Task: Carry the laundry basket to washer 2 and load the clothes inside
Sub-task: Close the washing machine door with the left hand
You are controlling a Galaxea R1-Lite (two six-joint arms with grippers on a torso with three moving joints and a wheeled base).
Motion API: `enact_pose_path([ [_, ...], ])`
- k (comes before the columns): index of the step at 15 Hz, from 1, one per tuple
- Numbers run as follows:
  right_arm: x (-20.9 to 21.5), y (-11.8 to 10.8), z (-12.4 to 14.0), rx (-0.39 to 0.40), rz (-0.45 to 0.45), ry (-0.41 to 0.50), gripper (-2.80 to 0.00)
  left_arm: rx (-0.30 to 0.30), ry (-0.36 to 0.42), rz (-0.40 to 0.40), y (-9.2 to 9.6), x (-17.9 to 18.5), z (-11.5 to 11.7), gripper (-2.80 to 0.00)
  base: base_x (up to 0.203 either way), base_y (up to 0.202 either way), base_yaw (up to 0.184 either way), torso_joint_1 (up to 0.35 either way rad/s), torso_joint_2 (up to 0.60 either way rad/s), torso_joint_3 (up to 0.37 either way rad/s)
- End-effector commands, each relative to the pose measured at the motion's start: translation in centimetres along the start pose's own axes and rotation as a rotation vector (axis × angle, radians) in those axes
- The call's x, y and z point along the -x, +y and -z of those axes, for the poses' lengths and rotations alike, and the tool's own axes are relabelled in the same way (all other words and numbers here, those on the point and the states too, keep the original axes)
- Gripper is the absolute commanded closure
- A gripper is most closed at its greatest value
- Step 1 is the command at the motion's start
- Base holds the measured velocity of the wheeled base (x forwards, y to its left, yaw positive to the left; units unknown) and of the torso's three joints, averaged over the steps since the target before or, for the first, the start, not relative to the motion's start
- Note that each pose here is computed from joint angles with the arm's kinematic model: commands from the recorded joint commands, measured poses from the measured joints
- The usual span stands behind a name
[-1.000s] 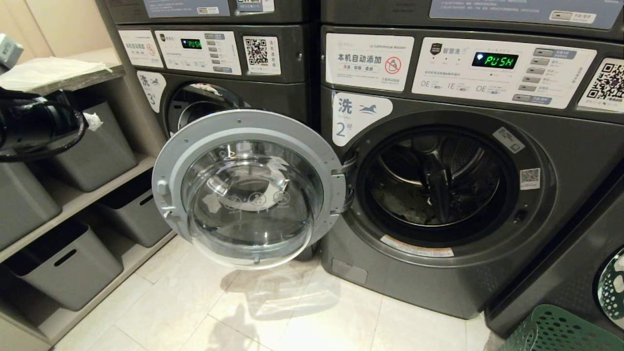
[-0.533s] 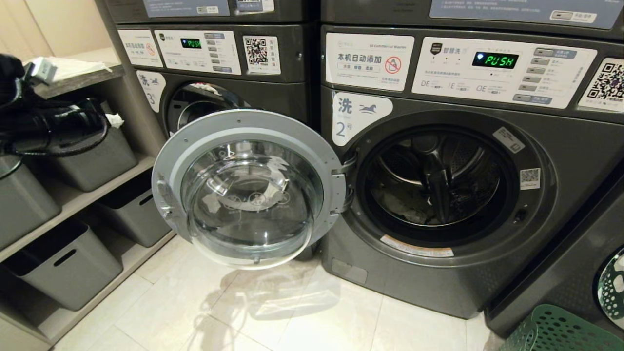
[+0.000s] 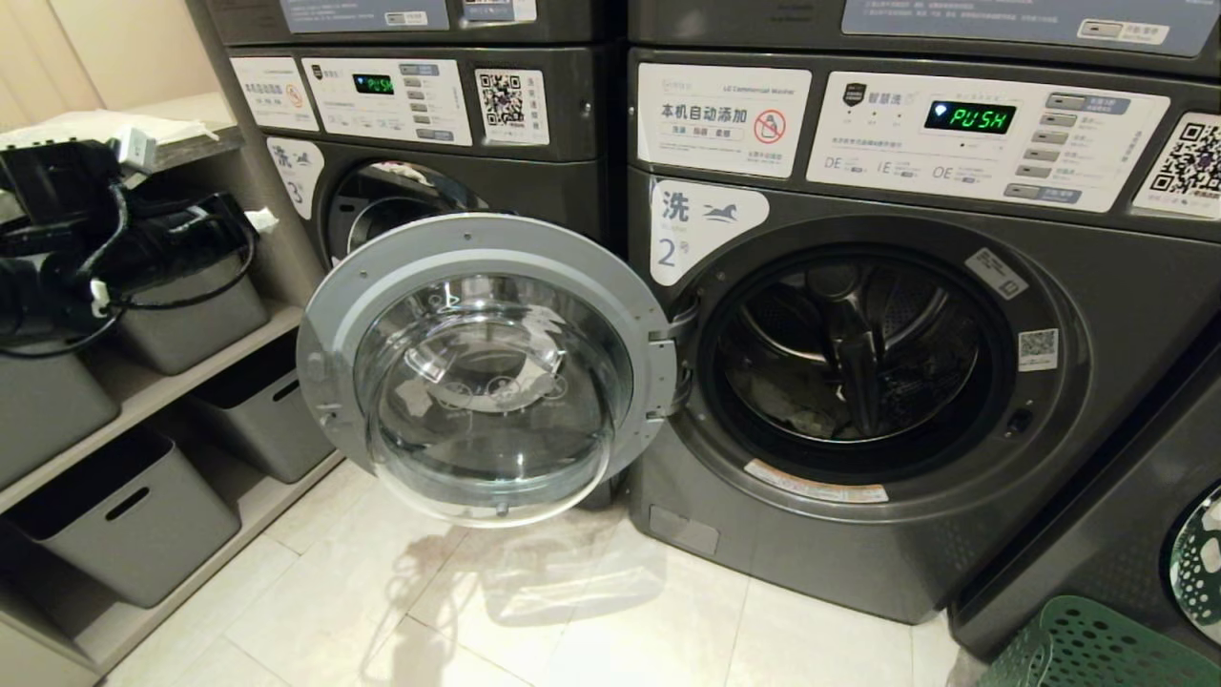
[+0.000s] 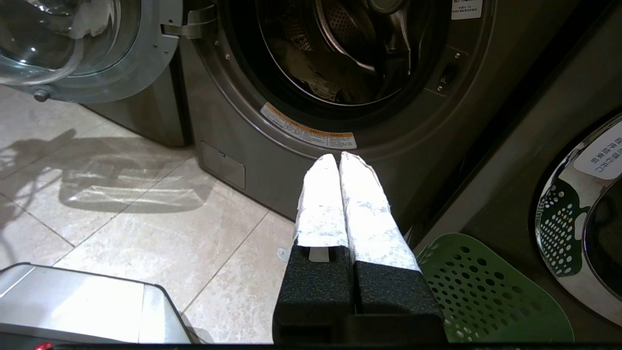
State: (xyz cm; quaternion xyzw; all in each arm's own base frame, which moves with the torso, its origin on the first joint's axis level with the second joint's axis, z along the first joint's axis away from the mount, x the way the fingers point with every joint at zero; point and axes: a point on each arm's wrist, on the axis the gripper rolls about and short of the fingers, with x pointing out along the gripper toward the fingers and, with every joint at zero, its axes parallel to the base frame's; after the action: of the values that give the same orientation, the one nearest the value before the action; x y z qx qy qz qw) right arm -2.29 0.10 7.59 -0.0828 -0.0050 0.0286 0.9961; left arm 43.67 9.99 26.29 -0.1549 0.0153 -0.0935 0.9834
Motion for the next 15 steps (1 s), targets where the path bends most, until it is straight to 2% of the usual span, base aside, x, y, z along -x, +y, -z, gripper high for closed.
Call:
enact_pose_path([
  [1,0.0,0.0,-0.1,0.002,0.0,-0.002,0.0,0.012,0.028,0.006,0.5,-1.3,1.5,0.0,0.0,0.0,0.0,0.0,0.0,0.0],
  [5,0.0,0.0,0.0,0.001,-0.001,0.001,0.0,0.018,0.07,0.048,-1.0,-3.0,3.6,0.0,0.0,0.0,0.0,0.0,0.0,0.0],
  [8,0.0,0.0,0.0,0.001,-0.002,0.0,0.0,-0.02,0.076,0.048,-0.6,-3.6,4.2,0.0,0.0,0.0,0.0,0.0,0.0,0.0],
  [13,0.0,0.0,0.0,0.001,-0.001,0.001,0.0,-0.033,0.037,0.06,0.0,-5.0,3.9,0.0,0.0,0.0,0.0,0.0,0.0,0.0],
  [15,0.0,0.0,0.0,0.001,-0.001,0.001,0.0,-0.024,0.046,0.069,0.3,-5.5,4.5,0.0,0.0,0.0,0.0,0.0,0.0,0.0],
])
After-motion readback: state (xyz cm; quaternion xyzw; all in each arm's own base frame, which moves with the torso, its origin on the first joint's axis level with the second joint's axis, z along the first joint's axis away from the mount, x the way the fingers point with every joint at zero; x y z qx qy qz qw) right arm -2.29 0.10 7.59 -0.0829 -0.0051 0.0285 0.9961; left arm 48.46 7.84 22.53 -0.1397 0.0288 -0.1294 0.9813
